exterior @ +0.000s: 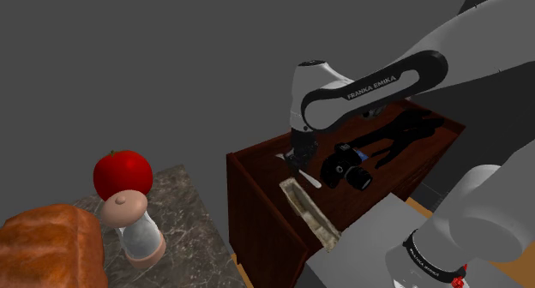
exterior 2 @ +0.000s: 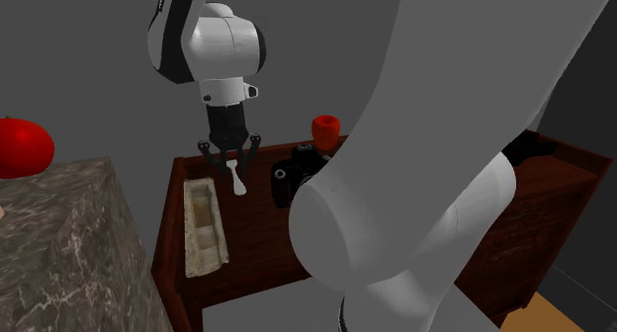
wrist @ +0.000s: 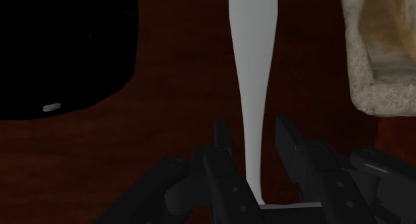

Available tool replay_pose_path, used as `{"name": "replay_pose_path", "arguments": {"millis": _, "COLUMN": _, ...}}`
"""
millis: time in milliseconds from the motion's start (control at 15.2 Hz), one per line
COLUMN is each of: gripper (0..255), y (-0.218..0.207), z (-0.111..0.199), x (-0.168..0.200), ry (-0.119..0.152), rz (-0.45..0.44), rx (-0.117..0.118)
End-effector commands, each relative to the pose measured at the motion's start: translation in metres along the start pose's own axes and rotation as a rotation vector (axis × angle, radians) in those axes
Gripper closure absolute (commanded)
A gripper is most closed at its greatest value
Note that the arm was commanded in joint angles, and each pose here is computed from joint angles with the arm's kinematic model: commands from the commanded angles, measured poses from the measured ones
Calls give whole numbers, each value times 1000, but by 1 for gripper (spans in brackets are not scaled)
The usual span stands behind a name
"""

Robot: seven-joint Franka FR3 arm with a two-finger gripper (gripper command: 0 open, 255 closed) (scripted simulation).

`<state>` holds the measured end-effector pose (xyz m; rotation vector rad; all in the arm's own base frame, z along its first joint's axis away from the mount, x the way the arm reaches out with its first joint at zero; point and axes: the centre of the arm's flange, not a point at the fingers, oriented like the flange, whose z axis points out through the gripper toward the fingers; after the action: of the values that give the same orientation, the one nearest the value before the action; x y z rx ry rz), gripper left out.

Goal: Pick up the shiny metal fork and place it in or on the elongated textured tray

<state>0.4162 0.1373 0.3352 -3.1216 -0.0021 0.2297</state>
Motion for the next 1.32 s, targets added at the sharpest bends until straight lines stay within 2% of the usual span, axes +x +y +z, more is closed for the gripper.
{"name": "replay_pose_path", "arguments": {"millis": 0, "gripper": 255, "y": 0, "z": -11, "x": -2, "ry": 0, "rz": 0, "rx": 0}}
{"name": "replay_pose_path", "arguments": {"millis": 1056, "gripper": 255, "y": -1, "z": -94, "x": -14, "ry": 0, "rz": 0, "rx": 0}}
{"name": "replay_pose_path", "arguments": {"millis": 1254, "gripper": 255, "y": -22, "z": -86, "x": -46, "ry": 0, "rz": 0, "rx": 0}}
